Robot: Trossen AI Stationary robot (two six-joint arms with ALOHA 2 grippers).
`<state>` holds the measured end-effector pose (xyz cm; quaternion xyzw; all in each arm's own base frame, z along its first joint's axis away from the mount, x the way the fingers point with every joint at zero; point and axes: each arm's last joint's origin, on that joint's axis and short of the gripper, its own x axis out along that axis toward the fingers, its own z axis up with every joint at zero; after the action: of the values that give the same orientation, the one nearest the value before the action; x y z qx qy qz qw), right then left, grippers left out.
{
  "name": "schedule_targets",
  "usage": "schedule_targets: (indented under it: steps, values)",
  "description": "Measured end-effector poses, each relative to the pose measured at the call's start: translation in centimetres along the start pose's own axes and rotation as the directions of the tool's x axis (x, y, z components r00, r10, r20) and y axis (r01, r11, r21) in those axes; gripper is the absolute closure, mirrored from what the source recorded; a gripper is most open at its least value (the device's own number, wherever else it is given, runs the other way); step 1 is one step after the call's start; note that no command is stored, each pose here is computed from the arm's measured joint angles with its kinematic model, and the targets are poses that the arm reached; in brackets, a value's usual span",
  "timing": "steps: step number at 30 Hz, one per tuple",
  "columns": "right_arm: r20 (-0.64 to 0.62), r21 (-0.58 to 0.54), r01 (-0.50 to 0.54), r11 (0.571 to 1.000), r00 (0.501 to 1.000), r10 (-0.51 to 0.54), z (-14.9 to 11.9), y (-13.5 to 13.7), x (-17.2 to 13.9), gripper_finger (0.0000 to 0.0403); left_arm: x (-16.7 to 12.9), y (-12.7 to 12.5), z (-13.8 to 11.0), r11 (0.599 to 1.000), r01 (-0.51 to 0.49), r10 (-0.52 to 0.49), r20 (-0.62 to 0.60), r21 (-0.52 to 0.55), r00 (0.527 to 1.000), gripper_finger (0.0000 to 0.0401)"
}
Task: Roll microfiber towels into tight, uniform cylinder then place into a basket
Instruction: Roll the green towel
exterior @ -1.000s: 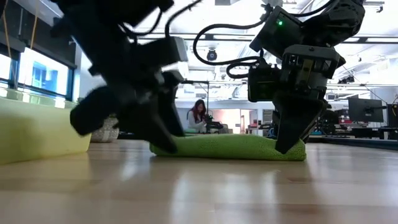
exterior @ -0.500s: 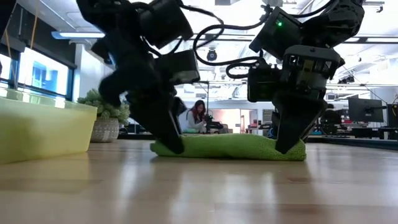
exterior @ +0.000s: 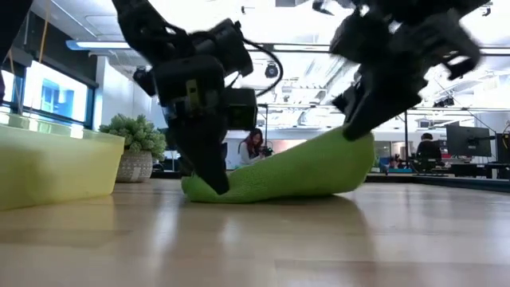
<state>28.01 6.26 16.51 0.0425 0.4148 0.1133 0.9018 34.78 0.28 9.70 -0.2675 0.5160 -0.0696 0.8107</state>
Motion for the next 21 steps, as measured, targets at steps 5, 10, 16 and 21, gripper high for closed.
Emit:
schedule_targets:
  steps: [5,10,16,21]
  values:
    - [0.041,-0.246,0.066,0.967,0.998,-0.057,-0.1,2.7,-0.3,0.0342,0.6,0.9,0.2,0.995,0.088,-0.089,-0.013,-0.055,0.996,0.0387]
    - [0.044,-0.316,0.062,0.947,0.998,-0.05,-0.6,4.7,-0.3,0.0275,0.6,0.9,0.3,0.995,0.086,-0.085,0.005,-0.057,0.996,0.0384]
    - [0.078,-0.478,0.108,0.872,0.994,-0.08,-1.0,6.6,-0.3,0.0235,0.5,1.2,0.4,0.995,0.079,-0.078,0.016,-0.065,0.997,0.0383]
    - [0.062,-0.487,0.172,0.856,0.985,-0.163,-1.7,6.2,1.8,0.0234,0.5,1.3,0.5,0.995,0.076,-0.074,0.024,-0.069,0.997,0.0383]
